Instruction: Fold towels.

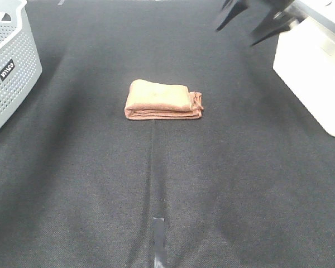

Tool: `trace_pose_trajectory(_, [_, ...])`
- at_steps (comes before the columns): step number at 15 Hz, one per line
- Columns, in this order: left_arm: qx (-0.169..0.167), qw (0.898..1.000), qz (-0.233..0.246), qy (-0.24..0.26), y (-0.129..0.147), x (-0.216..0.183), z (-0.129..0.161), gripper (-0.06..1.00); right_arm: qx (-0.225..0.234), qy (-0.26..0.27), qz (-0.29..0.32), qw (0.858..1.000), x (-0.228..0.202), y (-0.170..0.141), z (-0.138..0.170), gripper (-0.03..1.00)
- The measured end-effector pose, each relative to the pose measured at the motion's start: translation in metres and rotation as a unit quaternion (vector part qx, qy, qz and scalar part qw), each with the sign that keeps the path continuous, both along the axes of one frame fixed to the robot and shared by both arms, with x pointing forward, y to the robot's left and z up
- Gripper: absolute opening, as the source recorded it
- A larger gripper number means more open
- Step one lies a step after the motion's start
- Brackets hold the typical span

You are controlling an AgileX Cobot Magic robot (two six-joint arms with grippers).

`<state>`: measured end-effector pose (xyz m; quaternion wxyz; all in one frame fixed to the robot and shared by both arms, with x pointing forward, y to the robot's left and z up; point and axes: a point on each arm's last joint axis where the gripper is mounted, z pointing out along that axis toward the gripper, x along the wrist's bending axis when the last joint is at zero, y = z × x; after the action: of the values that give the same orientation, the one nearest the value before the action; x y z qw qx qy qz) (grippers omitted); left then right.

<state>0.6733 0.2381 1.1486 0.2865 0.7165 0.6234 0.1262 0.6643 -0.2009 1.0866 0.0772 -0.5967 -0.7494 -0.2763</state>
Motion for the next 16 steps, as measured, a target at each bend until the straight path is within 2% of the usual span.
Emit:
trace_pose_trajectory(2, [0.038,0.999,0.009,0.008,0.009,-0.031,0.009,0.71,-0.035,-0.018,-0.016,0.999,-0.021,-0.009,0.022,0.79])
trace_pose_trajectory(3, [0.072,0.997,0.015,0.027,0.018,-0.059,0.007,0.71,-0.057,-0.025,-0.023,0.998,-0.042,-0.016,0.035,0.79])
trace_pose_trajectory(4, [0.072,0.997,0.015,0.027,0.018,-0.059,0.007,0.71,-0.057,-0.025,-0.023,0.998,-0.042,-0.016,0.035,0.79])
trace_pose_trajectory(5, [0.086,0.995,0.017,0.047,0.022,-0.08,0.001,0.71,-0.068,-0.022,-0.029,0.997,-0.057,-0.02,0.04,0.79])
trace_pose_trajectory(8, [0.087,0.993,0.025,0.072,0.031,-0.16,-0.007,0.71,-0.099,-0.016,-0.049,0.994,-0.114,-0.033,0.05,0.79])
trace_pose_trajectory(11, [0.081,0.995,0.029,0.045,0.039,-0.239,-0.015,0.71,-0.111,-0.009,-0.058,0.992,-0.179,-0.044,0.048,0.79])
trace_pose_trajectory(12, [0.075,0.996,0.031,0.019,0.043,-0.275,-0.02,0.71,-0.113,-0.01,-0.058,0.992,-0.214,-0.049,0.042,0.79])
trace_pose_trajectory(16, [0.052,0.995,0.035,-0.079,0.051,-0.364,-0.033,0.71,-0.114,-0.057,-0.072,0.989,-0.301,-0.062,0.014,0.79])
